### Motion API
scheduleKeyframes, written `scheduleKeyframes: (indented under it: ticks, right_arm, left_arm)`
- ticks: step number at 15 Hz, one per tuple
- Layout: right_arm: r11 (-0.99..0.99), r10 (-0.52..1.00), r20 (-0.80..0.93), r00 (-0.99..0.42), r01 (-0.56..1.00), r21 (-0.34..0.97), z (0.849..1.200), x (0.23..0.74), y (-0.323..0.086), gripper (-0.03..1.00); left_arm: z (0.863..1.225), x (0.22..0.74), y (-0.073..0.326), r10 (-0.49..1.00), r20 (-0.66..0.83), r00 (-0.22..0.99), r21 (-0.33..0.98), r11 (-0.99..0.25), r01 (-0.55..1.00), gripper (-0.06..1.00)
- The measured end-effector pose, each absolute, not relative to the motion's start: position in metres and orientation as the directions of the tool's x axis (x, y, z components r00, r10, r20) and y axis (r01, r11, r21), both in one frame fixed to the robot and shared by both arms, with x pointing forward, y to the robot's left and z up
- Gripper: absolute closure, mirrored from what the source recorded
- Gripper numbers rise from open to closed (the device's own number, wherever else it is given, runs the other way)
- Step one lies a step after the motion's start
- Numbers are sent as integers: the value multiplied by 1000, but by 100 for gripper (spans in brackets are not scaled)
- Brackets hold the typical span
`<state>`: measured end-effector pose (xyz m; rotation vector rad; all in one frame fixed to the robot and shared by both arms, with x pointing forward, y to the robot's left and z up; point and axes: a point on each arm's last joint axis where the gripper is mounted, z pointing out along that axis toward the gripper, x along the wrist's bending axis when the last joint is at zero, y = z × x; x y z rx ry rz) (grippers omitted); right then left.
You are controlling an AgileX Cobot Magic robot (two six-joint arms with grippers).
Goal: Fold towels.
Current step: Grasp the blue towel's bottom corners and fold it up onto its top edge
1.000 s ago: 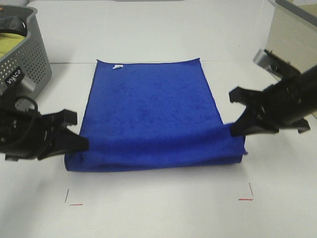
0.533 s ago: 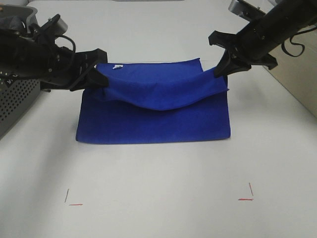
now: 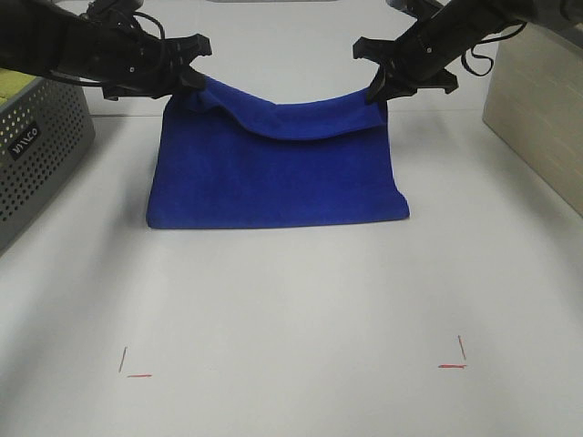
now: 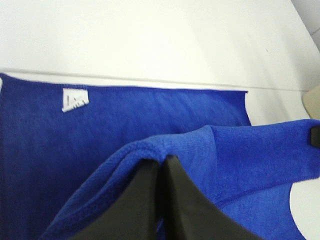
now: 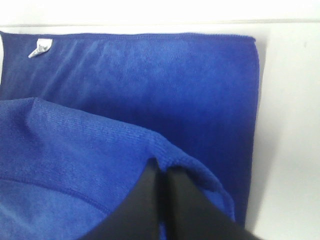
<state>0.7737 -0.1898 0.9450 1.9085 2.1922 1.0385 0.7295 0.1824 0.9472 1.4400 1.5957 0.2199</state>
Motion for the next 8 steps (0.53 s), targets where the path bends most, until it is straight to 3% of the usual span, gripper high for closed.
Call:
scheduleKeyframes:
  ticks: [8]
  right_arm:
    - [-24, 916, 337, -216, 811, 585, 892, 804, -191, 96]
  left_arm:
    - [893, 778, 181, 898, -419, 133, 738, 251, 626, 91]
